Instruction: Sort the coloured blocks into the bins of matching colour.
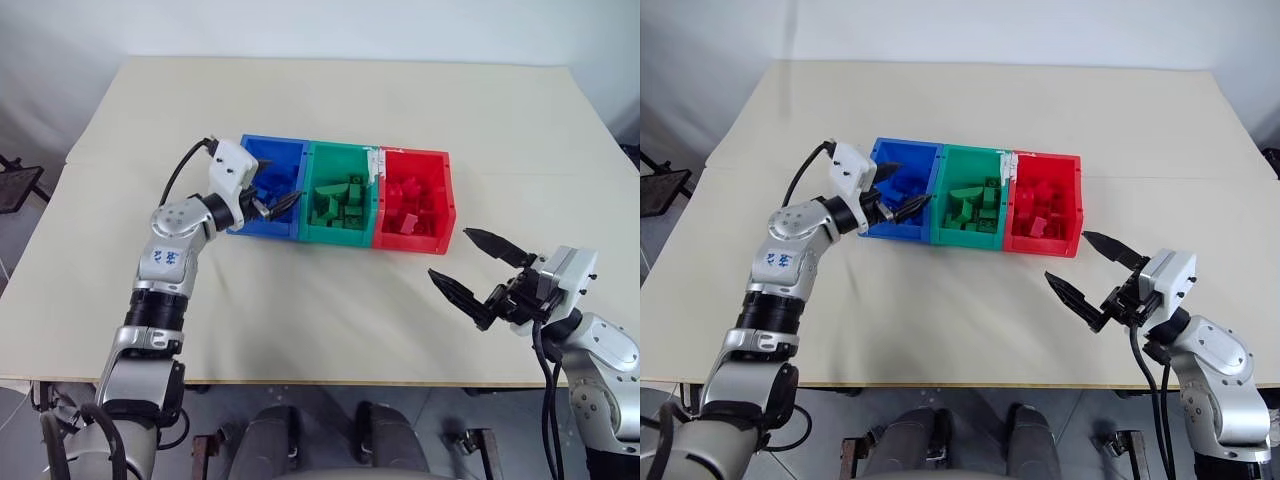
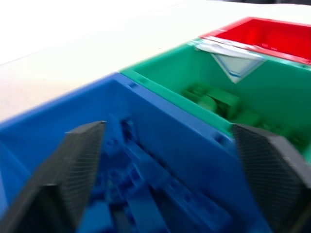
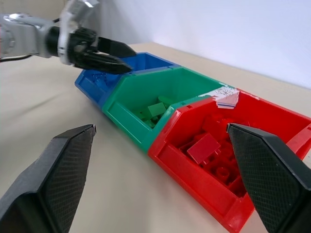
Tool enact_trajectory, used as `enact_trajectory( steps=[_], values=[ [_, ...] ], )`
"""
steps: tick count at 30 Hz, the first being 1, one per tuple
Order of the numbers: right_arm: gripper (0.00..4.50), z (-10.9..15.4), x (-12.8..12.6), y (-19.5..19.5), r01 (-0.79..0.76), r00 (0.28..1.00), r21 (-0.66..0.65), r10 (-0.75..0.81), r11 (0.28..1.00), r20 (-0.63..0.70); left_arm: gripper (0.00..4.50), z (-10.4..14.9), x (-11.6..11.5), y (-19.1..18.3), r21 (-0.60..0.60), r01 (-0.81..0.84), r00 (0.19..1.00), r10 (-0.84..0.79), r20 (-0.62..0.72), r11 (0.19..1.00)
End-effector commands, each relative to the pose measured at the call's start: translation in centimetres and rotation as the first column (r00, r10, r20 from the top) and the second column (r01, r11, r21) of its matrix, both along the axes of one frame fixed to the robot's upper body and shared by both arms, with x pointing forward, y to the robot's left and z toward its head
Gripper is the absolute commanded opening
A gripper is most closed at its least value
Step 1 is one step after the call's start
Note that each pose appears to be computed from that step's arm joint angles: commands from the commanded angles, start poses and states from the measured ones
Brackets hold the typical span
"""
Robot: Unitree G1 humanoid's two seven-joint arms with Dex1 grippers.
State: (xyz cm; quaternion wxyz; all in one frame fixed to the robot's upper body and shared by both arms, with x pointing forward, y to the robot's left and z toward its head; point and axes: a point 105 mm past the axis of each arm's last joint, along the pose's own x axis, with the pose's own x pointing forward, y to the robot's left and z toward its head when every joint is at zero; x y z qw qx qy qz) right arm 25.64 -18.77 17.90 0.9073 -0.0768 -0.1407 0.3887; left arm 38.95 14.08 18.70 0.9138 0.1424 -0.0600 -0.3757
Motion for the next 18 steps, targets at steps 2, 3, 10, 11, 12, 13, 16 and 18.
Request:
enact_trajectory(
  steps=[2,3,10,11,12,13,16,18],
  values=[
    [4.5,0.6,-0.2,-0.3,-0.038,0.999,-0.028,0.039,0.999,0.038,4.48,1.2,-3.8,4.0,0.045,0.001,0.997,-0.004,0.078,0.999],
    [4.5,0.6,-0.1,-0.4,-0.042,0.998,-0.032,0.043,0.999,0.036,4.48,0.9,-4.8,4.8,0.075,0.013,0.997,-0.019,0.074,0.997],
    [4.5,-0.7,-0.3,-1.3,-0.097,0.995,-0.106,0.097,0.99,-0.004,4.48,-1.9,-9.9,10.2,0.188,-0.001,1.0,0.0,0.007,0.982],
    [4.5,-0.8,-0.4,-1.4,-0.103,0.995,-0.108,0.102,0.989,-0.013,4.48,-2.4,-10.2,11.0,0.187,-0.022,1.0,0.023,-0.004,0.982],
    [4.5,-1.0,-0.5,-1.5,-0.111,0.994,-0.112,0.109,0.987,-0.022,4.48,-2.9,-10.5,11.6,0.194,-0.037,0.999,0.042,-0.022,0.98],
    [4.5,-1.2,-0.6,-1.6,-0.121,0.992,-0.124,0.118,0.985,-0.033,4.48,-3.4,-10.7,12.1,0.2,-0.045,0.998,0.051,-0.029,0.979],
    [4.5,-2.0,-1.0,-1.9,-0.147,0.988,-0.159,0.138,0.976,-0.066,4.48,-3.9,-11.0,12.5,0.185,-0.058,0.997,0.067,-0.041,0.981],
    [4.5,-2.3,-1.1,-2.0,-0.15,0.988,-0.162,0.14,0.975,-0.072,4.48,-3.9,-11.0,12.6,0.159,-0.071,0.996,0.078,-0.042,0.985]
  ],
)
